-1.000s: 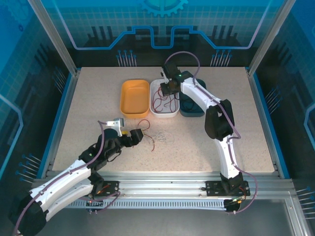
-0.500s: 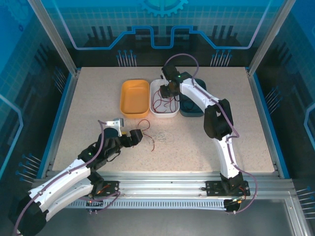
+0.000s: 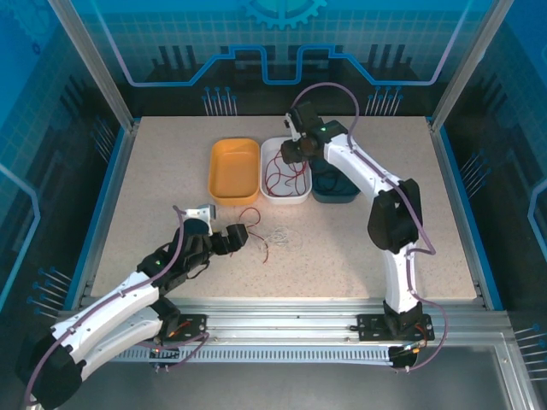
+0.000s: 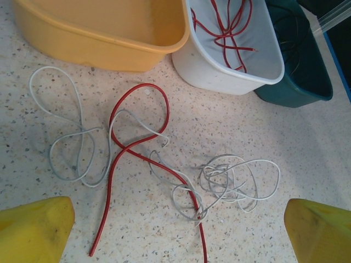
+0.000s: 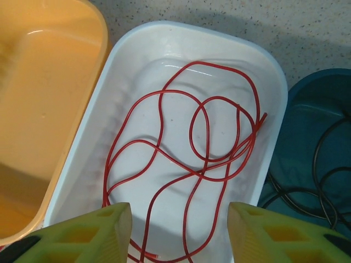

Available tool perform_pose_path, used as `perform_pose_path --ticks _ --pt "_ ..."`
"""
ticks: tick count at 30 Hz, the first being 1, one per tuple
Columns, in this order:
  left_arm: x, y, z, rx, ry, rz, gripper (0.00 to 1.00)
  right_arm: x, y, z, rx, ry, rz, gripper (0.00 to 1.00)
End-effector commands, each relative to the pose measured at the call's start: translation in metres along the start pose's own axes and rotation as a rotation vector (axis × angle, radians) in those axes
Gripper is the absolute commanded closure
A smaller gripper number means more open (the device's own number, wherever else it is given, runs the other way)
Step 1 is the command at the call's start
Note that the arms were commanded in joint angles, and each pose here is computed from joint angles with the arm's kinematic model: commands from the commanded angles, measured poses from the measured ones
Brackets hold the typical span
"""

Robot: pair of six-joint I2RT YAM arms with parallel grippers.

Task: Untangle the cables

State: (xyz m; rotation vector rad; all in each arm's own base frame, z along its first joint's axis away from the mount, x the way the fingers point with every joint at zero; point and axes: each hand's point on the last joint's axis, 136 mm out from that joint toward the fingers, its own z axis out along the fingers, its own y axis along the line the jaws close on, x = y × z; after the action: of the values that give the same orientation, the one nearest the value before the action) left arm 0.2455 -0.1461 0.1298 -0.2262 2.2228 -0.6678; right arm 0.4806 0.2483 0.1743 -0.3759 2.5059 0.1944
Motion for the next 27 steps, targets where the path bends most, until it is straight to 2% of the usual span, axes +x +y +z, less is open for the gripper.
perform_pose_path --ticks 1,6,7,8,15,23,27 --pt "-0.011 -0.005 -0.004 -0.017 -0.015 0.003 0.01 -0.008 -0.007 -0.025 0.002 -0.055 0.007 0.46" --pt "-0.01 -0.001 -0.004 -0.077 0.028 0.019 0.01 -0.006 -0.001 -0.052 -0.044 -0.132 0.015 0.23" --pt "-0.009 0.0 -0.003 -0.092 0.045 0.027 0.01 -0.004 -0.002 -0.058 -0.046 -0.142 0.026 0.04" --pt "-0.009 0.001 -0.002 -0.109 0.058 0.031 0.01 -0.001 -0.003 -0.063 -0.047 -0.147 0.034 0.0" --pt "0.001 0.006 0.01 -0.232 0.221 0.079 0.01 0.02 -0.014 -0.104 -0.039 -0.206 0.121 0.0" --pt "0.02 0.012 0.03 -0.312 0.369 0.103 0.37 0.049 -0.027 -0.137 -0.027 -0.265 0.212 0.0" --pt "0.033 0.022 0.036 -0.359 0.433 0.115 0.45 0.065 -0.044 -0.147 0.038 -0.279 0.286 0.0"
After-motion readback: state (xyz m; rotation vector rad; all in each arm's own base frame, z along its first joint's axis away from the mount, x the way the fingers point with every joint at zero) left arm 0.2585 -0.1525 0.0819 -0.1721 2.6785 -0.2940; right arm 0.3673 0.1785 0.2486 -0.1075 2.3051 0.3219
